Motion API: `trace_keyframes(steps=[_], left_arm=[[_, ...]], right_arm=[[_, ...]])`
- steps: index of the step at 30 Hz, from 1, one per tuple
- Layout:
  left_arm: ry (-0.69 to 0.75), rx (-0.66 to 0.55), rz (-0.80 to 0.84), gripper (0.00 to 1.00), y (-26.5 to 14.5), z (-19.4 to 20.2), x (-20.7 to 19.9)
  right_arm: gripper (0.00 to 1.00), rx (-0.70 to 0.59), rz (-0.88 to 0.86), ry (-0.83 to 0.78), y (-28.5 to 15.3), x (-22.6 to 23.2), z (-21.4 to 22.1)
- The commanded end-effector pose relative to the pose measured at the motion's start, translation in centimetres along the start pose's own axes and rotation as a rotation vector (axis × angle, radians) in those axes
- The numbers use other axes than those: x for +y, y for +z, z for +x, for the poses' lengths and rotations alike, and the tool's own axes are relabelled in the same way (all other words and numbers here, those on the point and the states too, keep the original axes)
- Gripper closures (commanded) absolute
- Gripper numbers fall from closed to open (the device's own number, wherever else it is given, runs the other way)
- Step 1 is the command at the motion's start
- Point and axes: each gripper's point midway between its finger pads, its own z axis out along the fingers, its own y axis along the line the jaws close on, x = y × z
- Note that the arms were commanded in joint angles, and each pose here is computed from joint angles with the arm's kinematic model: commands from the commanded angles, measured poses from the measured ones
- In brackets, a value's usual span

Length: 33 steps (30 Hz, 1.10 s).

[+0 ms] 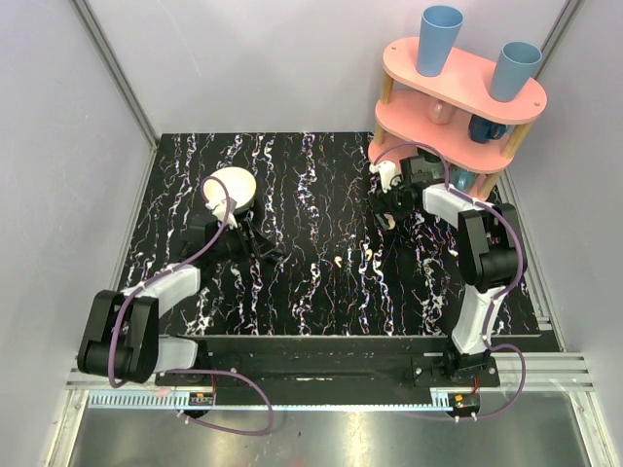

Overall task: Insert the wireless bluetooth earbuds into the charging case
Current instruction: Pick up the charging case from the center of the board.

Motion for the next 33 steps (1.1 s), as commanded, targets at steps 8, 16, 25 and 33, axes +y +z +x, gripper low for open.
trace_keyframes(steps=[8, 16, 25, 33], left_arm=[[0.064, -0.042, 0.038, 0.35, -1.6, -2.6, -2.3], [0.065, -0.046, 0.069, 0.35, -1.5, -2.6, -2.8], [0.072, -0.03, 0.11, 0.35, -1.4, -2.5, -3.5], [0.083, -0.039, 0.149, 0.35, -1.4, -2.8, -4.2]], right_arm=[[0.03, -0.018, -0.152, -0.241, 0.0, 1.0, 1.4], [0.14, -0.006, -0.205, -0.267, 0.2, 1.6, 1.9], [0.33, 0.03, -0.221, -0.242, 0.6, 1.6, 2.2], [0.58, 0.027, -0.214, -0.233, 0.0, 1.7, 2.2]])
